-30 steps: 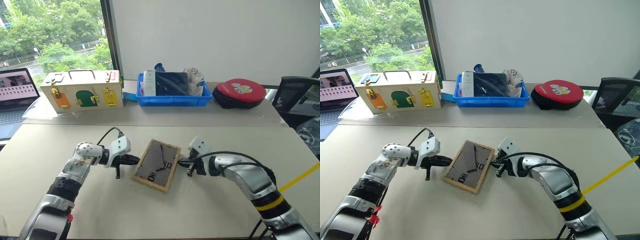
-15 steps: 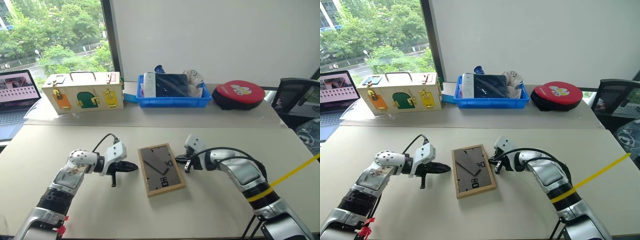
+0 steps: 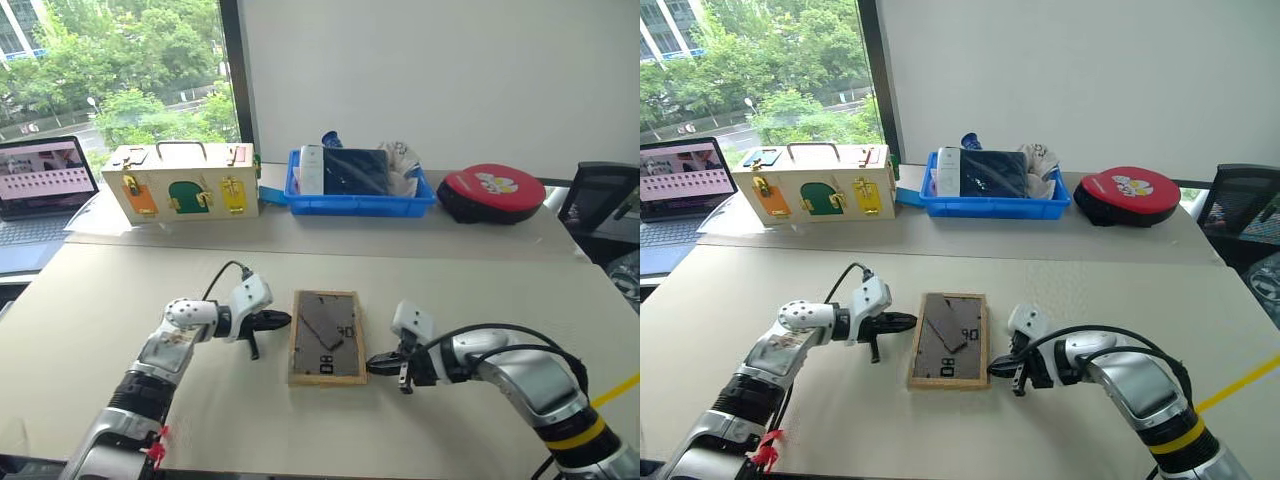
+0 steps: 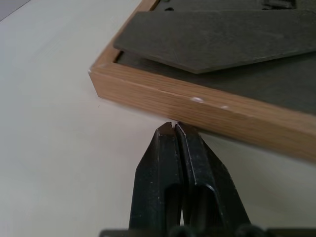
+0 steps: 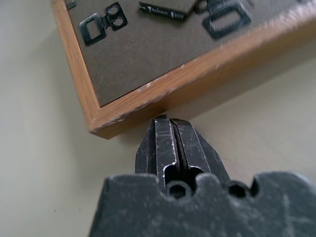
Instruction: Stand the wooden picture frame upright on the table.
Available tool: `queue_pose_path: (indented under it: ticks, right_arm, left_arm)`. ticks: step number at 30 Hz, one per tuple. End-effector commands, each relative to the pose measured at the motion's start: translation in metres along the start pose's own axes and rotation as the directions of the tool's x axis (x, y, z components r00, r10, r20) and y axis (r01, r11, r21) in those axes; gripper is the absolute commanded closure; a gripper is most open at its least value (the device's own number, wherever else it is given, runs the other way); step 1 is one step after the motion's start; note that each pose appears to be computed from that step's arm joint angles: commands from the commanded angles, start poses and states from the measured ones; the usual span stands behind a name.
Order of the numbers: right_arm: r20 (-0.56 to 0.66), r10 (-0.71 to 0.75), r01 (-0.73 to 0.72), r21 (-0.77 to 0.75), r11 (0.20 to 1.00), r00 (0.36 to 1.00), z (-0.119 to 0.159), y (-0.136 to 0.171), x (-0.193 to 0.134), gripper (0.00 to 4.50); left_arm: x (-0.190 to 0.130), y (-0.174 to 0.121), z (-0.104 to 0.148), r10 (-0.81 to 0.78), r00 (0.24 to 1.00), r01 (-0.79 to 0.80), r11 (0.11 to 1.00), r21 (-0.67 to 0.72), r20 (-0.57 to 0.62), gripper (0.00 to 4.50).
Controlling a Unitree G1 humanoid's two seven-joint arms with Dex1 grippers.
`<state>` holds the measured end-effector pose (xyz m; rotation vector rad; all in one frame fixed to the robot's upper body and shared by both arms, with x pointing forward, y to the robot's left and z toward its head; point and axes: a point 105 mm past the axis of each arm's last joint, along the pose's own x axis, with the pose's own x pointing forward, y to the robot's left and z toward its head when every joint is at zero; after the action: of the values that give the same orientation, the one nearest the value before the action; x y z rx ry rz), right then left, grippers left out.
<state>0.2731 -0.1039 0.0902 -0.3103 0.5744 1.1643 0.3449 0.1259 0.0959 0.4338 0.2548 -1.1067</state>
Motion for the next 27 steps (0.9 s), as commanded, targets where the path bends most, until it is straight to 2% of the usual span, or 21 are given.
queue_pose_path:
  ticks: [1,4,7,10,14,17,21,24,27]
  right_arm:
    - [-0.010,-0.036,0.036,0.011,0.999,0.999,-0.002,-0.005,-0.006,4.50]
    - [-0.029,-0.086,0.087,0.022,0.996,0.996,-0.009,-0.016,-0.018,4.50]
    - [-0.071,-0.171,0.173,0.024,0.985,0.983,-0.022,-0.035,-0.043,4.50]
    - [-0.051,-0.217,0.218,0.025,0.976,0.975,-0.019,-0.048,-0.058,4.50]
    - [0.106,-0.167,0.166,0.016,0.986,0.980,0.020,-0.046,-0.075,4.50]
    - [0.148,-0.091,0.094,-0.013,0.995,0.985,0.036,-0.035,-0.078,4.50]
    - [0.186,-0.006,0.009,-0.013,1.000,0.982,0.054,-0.024,-0.078,4.50]
    - [0.216,0.101,-0.096,-0.033,0.995,0.971,0.075,-0.011,-0.076,3.73]
    - [0.226,0.133,-0.124,-0.051,0.991,0.965,0.089,-0.012,-0.068,2.66]
  left_arm:
    - [0.003,0.001,0.003,0.010,1.000,-0.010,1.000,0.022,-0.009,4.37]
    - [-0.002,0.001,-0.003,0.017,0.999,-0.017,1.000,0.015,-0.031,4.37]
    - [-0.022,-0.001,-0.017,0.024,0.996,-0.025,1.000,-0.008,-0.083,4.37]
    - [-0.040,-0.001,-0.023,0.039,0.994,-0.042,0.999,-0.026,-0.104,4.37]
    - [-0.070,0.000,0.000,0.041,0.999,-0.040,0.991,-0.127,0.006,4.37]
    - [-0.085,-0.005,0.023,0.029,0.992,0.003,0.970,-0.245,0.126,4.37]
    - [-0.097,-0.015,0.040,-0.005,0.979,0.081,0.929,-0.361,0.205,4.37]
    - [-0.108,-0.017,0.055,-0.012,0.964,0.141,0.873,-0.467,0.267,3.68]
    - [-0.112,-0.026,0.058,-0.043,0.969,0.162,0.857,-0.489,0.244,2.44]
